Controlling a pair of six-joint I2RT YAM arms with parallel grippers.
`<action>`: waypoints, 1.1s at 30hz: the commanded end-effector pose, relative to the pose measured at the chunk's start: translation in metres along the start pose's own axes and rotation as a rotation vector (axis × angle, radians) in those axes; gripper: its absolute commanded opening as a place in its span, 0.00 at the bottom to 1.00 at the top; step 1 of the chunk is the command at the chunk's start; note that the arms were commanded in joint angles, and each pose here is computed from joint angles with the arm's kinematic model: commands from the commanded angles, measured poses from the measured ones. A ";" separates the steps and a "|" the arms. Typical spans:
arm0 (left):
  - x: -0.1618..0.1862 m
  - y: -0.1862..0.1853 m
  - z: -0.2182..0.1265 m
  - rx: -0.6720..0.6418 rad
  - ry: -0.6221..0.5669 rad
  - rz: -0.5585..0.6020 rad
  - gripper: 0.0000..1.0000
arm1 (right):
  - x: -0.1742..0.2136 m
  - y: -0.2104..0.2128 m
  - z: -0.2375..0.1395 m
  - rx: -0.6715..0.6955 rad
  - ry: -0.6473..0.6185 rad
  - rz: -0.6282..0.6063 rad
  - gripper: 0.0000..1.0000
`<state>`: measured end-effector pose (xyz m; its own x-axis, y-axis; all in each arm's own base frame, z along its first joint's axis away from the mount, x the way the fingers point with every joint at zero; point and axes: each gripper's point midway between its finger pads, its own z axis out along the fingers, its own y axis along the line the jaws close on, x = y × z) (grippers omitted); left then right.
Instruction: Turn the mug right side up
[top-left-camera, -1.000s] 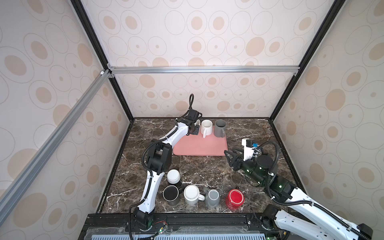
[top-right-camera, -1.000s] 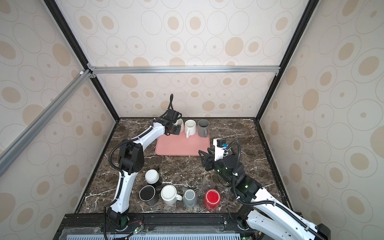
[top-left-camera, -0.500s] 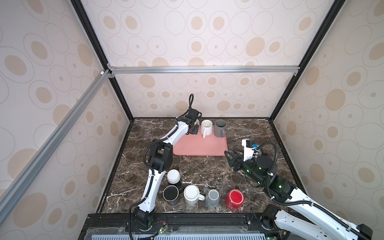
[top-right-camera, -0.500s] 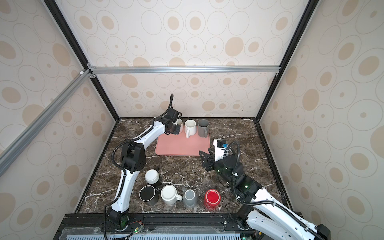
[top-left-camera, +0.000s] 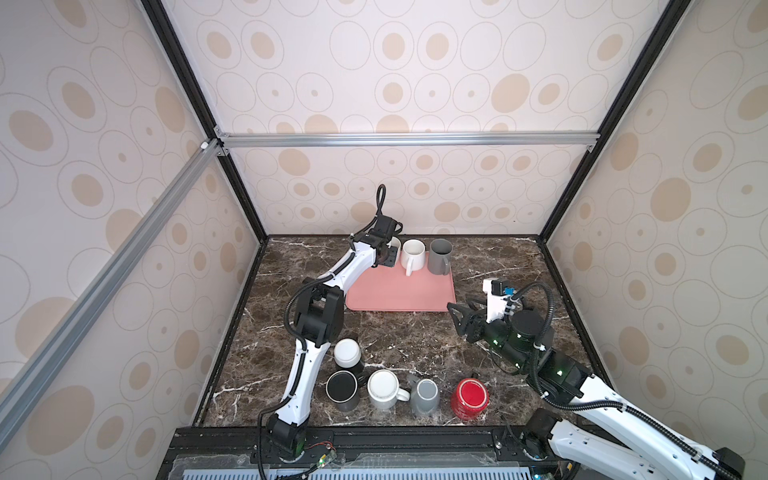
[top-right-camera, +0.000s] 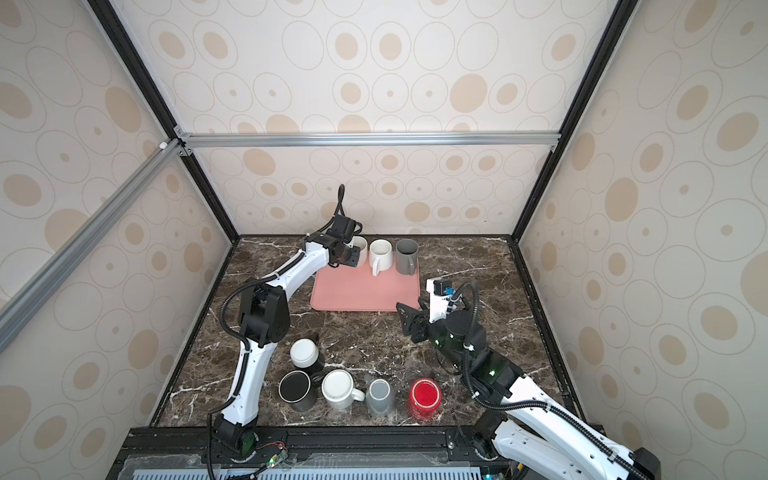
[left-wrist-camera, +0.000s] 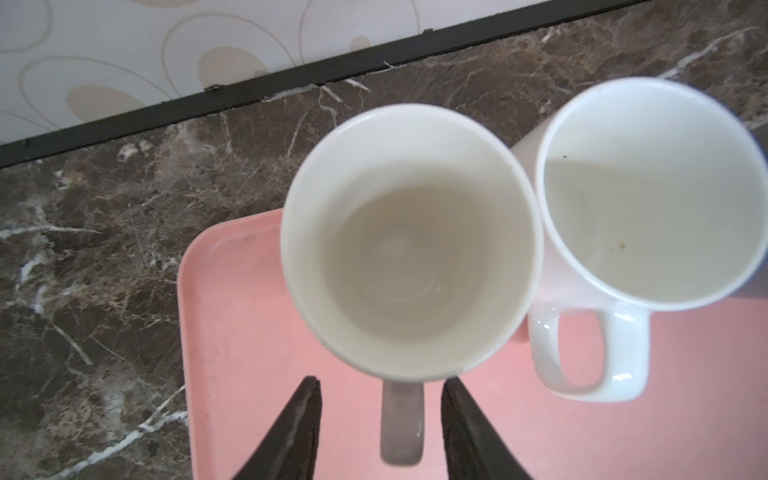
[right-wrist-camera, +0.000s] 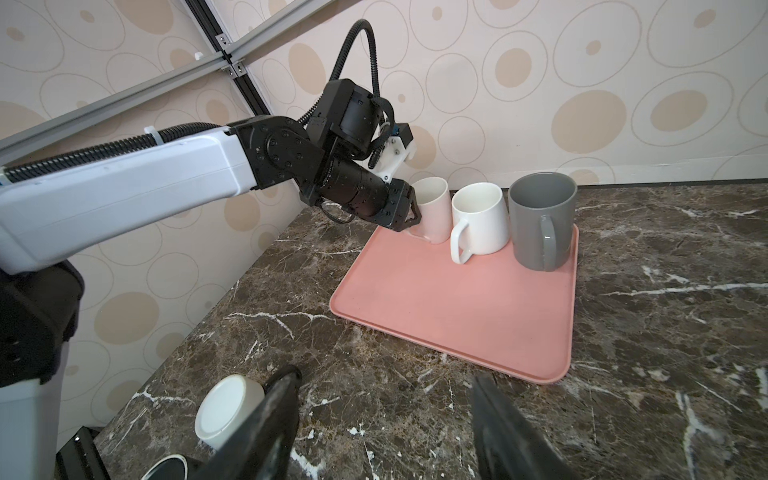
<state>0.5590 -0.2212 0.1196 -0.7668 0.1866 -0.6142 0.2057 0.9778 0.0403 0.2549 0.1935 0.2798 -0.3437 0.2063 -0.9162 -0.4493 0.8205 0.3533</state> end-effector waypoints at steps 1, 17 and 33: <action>-0.049 0.008 -0.062 0.036 -0.185 -0.063 0.52 | 0.005 -0.004 0.001 0.013 0.015 -0.013 0.68; -0.020 -0.005 -0.193 0.332 -0.473 -0.217 0.68 | 0.053 0.028 0.035 -0.158 0.236 -0.068 0.68; 0.071 0.017 -0.266 0.421 -0.618 -0.317 0.99 | 0.147 0.111 0.080 -0.344 0.510 -0.218 0.68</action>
<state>0.3495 -0.1740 0.2819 -0.3989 -0.2772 -0.8741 0.3550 0.8322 -0.4260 0.2253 0.3391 0.1646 -0.5612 -0.2646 -0.7842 -0.7202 0.6231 0.3051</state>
